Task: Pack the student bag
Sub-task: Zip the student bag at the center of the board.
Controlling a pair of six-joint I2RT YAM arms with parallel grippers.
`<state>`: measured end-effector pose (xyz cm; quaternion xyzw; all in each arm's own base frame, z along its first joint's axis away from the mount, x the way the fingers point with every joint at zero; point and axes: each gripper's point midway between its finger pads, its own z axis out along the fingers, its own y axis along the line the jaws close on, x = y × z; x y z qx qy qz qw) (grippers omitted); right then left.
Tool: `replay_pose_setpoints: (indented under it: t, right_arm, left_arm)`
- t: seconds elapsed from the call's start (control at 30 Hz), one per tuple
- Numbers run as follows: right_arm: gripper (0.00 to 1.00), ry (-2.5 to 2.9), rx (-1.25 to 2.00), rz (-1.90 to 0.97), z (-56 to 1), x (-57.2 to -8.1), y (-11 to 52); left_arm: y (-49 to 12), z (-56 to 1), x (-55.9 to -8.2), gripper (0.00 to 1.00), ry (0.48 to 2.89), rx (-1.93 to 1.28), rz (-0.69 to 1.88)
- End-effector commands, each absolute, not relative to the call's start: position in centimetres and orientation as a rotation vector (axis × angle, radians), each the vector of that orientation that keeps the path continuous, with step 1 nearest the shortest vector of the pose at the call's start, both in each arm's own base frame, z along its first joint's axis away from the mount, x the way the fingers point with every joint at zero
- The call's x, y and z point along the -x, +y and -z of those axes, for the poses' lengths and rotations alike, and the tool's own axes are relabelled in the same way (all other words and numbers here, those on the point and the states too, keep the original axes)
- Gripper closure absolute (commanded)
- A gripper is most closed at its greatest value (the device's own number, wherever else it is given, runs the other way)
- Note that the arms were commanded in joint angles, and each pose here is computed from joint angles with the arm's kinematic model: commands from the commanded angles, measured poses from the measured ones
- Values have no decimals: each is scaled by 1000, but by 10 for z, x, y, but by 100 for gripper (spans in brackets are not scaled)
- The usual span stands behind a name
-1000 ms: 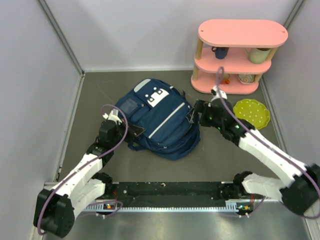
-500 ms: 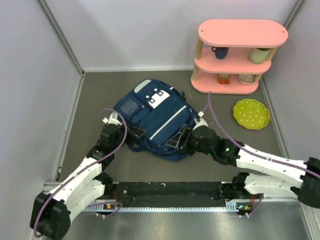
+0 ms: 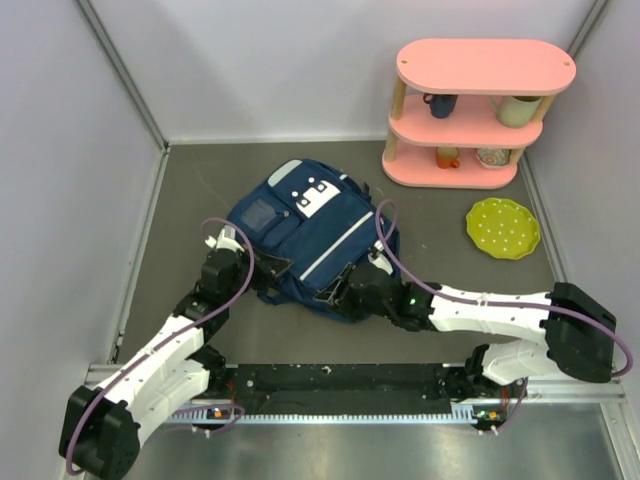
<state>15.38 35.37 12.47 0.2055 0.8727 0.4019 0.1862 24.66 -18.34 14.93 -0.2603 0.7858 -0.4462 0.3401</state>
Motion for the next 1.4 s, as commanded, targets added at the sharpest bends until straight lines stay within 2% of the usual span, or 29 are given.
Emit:
replay_pose_setpoints:
  t: [0.0,0.27,0.4,0.73,1.0,1.1,1.17,1.23,1.27,1.37]
  right_arm:
    - [57,2363,-684,-1209,-143,-164,371]
    - [61,2332,-759,-1116,-128,-174,366]
    - [71,2311,-767,-1059,-121,-180,361]
    - [72,2252,-768,-912,-110,-198,352]
    - [72,2035,-847,-899,-130,-221,348]
    - [80,1992,-861,-865,-131,-228,346]
    - [90,1959,-881,-848,-132,-233,343]
    - [94,1943,-885,-837,-133,-235,340]
    - [100,1934,-881,-837,-136,-236,340]
    - [100,1942,-850,-845,-142,-234,341]
  left_arm:
    - [-202,-199,-245,100,1935,519,1321]
    - [-198,-203,-246,100,1953,418,1222]
    - [-200,-208,-244,100,1977,362,1204]
    - [-206,-218,-234,100,1978,319,1268]
    - [-209,-207,-223,100,1985,387,1367]
    - [-208,-208,-222,100,1977,398,1365]
    - [-206,-211,-221,100,1965,397,1363]
    - [-206,-213,-221,100,1960,402,1367]
    - [-206,-213,-220,100,1959,402,1370]
    - [-205,-210,-220,100,1962,410,1364]
